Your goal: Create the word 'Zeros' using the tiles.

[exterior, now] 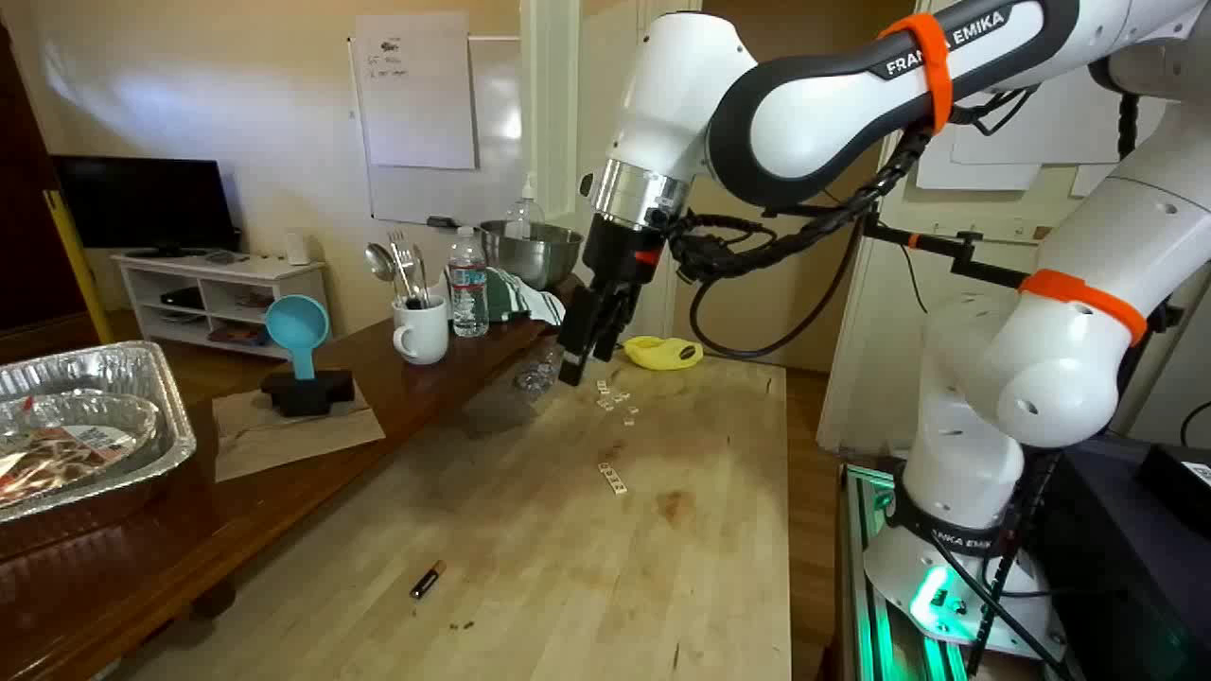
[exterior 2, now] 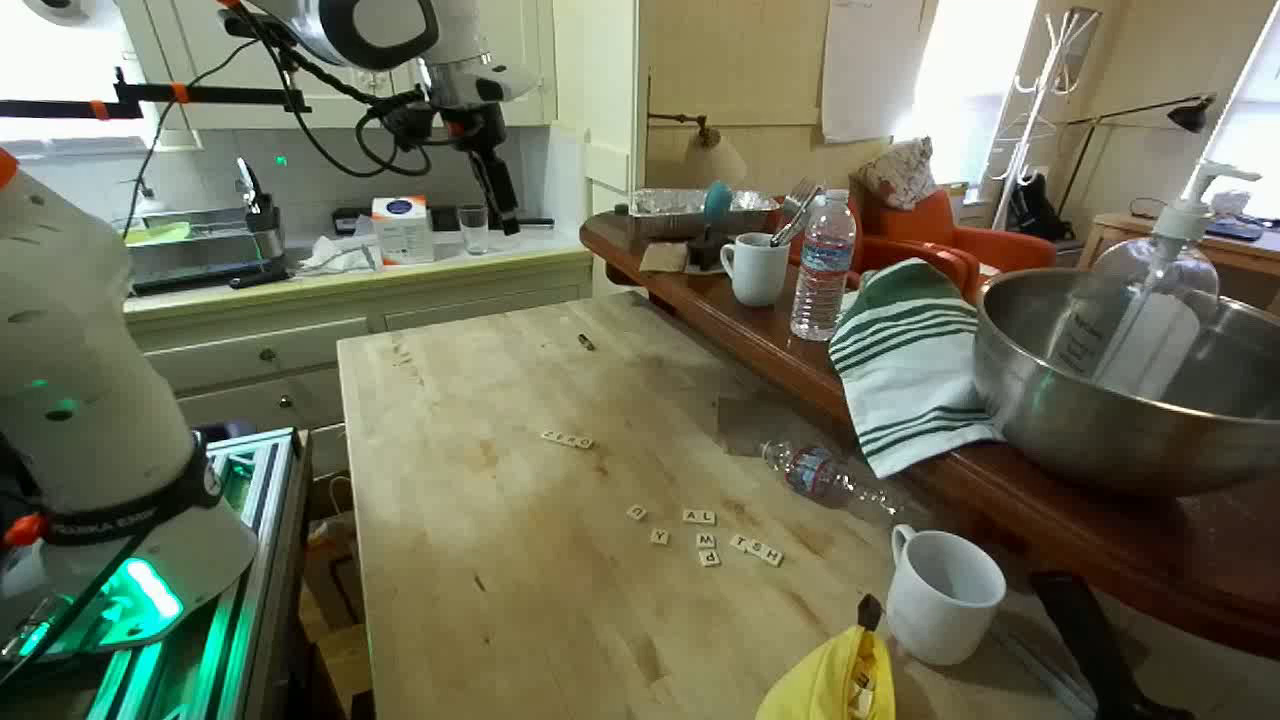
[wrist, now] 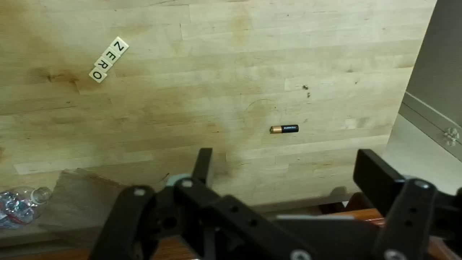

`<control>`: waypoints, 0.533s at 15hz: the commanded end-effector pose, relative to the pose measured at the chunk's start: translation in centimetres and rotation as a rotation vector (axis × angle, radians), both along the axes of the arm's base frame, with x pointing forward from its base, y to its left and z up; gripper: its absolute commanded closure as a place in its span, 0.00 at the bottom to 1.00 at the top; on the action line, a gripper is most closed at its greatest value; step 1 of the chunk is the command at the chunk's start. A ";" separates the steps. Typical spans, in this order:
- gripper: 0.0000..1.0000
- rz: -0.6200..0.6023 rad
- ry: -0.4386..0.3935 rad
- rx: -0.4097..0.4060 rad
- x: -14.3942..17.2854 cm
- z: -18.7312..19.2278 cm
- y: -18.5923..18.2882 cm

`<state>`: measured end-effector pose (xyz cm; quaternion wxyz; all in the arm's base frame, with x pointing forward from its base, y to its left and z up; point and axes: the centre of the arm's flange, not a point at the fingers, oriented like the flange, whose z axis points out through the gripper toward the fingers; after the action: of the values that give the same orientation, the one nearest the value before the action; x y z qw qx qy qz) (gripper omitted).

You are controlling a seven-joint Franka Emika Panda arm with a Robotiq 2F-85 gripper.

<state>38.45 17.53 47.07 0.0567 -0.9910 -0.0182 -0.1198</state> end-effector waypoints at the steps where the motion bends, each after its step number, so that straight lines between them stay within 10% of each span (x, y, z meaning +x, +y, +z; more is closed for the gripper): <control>1: 0.00 0.000 0.000 0.000 0.0 0.0 0.0; 8: 0.00 -0.027 -0.024 -0.006 0.3 0.1 -0.6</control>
<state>38.46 17.52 47.08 0.0564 -0.9910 -0.0184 -0.1200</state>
